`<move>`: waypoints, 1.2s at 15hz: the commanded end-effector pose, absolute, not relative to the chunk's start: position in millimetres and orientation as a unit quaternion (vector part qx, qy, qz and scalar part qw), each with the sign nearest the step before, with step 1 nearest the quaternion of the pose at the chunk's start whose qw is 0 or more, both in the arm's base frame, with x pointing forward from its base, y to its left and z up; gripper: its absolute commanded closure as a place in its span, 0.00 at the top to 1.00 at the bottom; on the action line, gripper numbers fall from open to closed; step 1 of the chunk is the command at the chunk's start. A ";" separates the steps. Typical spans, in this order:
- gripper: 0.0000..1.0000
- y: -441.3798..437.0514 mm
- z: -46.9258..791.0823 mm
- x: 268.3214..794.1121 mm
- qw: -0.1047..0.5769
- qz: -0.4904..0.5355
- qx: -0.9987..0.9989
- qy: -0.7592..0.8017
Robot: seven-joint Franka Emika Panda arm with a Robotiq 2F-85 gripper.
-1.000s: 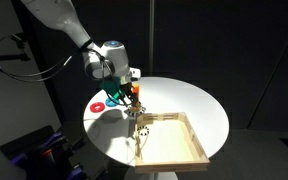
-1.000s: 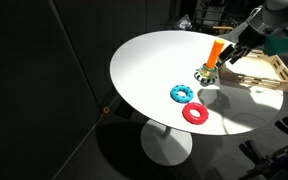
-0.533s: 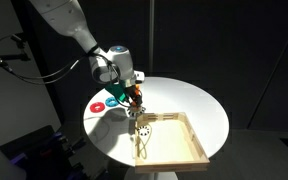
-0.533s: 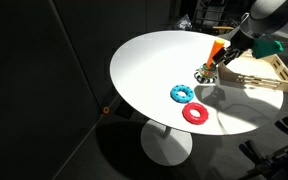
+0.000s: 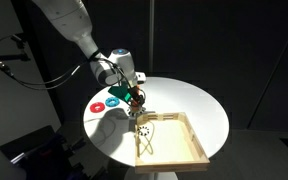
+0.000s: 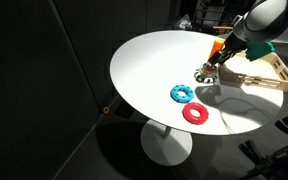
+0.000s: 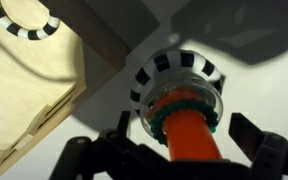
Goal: Put the green ring in the box.
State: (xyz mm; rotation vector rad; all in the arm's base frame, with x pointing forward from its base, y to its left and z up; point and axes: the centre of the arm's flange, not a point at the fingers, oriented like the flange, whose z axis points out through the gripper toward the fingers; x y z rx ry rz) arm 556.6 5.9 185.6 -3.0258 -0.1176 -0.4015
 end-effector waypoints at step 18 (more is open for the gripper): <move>0.38 12.0 199.4 563.9 0.032 -0.178 -0.981 -0.067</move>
